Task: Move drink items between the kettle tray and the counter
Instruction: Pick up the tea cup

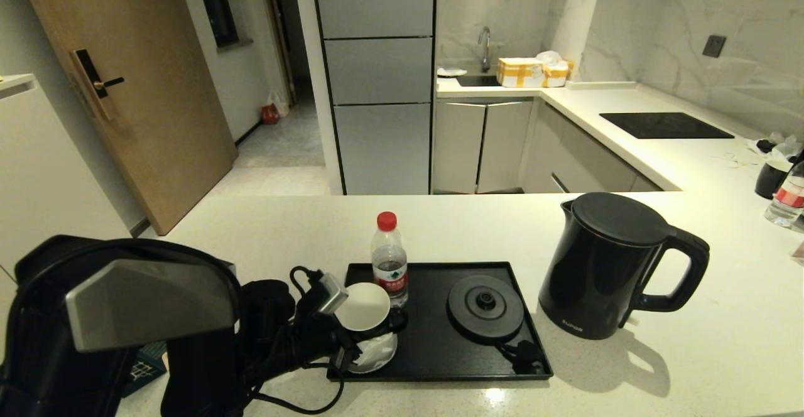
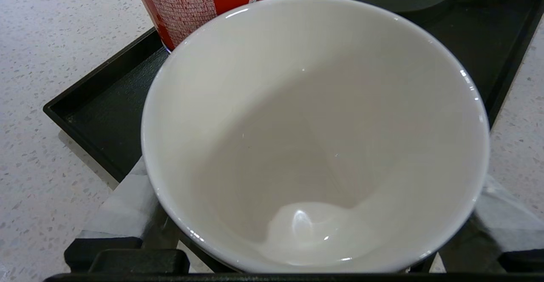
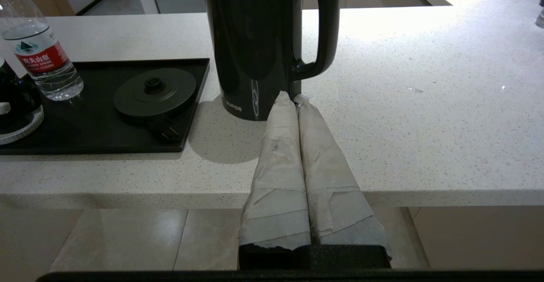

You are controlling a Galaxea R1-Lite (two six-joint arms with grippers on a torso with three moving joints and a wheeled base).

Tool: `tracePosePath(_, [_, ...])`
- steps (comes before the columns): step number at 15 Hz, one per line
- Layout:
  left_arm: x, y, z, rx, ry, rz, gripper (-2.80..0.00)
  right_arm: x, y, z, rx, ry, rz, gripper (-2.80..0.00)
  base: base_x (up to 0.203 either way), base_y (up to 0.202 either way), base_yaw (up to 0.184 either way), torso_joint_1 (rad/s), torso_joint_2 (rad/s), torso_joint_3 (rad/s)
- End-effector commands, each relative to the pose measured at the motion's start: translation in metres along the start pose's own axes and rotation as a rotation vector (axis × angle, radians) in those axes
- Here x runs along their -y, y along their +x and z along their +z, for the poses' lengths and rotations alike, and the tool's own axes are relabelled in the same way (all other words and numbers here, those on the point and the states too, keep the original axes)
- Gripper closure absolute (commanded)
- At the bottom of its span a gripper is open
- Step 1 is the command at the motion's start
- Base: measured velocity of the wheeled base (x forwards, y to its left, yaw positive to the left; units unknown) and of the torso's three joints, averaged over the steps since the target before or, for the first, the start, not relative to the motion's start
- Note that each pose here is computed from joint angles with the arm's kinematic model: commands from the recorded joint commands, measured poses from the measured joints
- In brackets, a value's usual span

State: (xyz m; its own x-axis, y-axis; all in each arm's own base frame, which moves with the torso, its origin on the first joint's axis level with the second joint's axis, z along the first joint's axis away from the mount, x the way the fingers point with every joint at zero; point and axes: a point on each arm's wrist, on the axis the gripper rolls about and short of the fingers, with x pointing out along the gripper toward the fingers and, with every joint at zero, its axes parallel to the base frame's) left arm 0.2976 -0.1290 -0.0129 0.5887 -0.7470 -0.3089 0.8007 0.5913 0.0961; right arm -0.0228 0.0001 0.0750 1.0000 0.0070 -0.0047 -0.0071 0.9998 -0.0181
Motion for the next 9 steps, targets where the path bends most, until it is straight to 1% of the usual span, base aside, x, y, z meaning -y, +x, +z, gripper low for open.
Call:
tracePosePath(1, [0.003, -0.003, 0.002, 0.003, 0.005, -0.007, 0.00, 0.000, 0.000, 0.000, -0.003, 0.000, 0.002, 0.00, 0.000, 0.000, 0.000, 0.000, 0.00, 0.000])
tracePosePath(3, [0.006, -0.008, 0.007, 0.006, 0.008, -0.008, 0.00, 0.000, 0.000, 0.000, -0.002, 0.000, 0.001, 0.00, 0.000, 0.000, 0.000, 0.000, 0.00, 0.000])
tracePosePath(5, [0.006, -0.017, 0.022, 0.041, 0.016, 0.008, 0.00, 0.000, 0.000, 0.000, -0.001, 0.000, 0.002, 0.00, 0.000, 0.000, 0.000, 0.000, 0.00, 0.000])
tracePosePath(6, [0.006, -0.019, 0.023, 0.042, 0.009, 0.015, 0.00, 0.000, 0.000, 0.000, -0.002, 0.000, 0.001, 0.00, 0.000, 0.000, 0.000, 0.000, 0.00, 0.000])
tracePosePath(8, [0.006, -0.030, 0.034, 0.052, -0.017, 0.080, 0.00, 0.000, 0.000, 0.000, -0.003, 0.000, 0.002, 0.00, 0.000, 0.000, 0.000, 0.000, 0.00, 0.000])
tracePosePath(9, [0.006, -0.032, 0.034, 0.037, -0.029, 0.127, 0.00, 0.000, 0.000, 0.000, -0.003, 0.000, 0.001, 0.00, 0.000, 0.000, 0.000, 0.000, 0.00, 0.000])
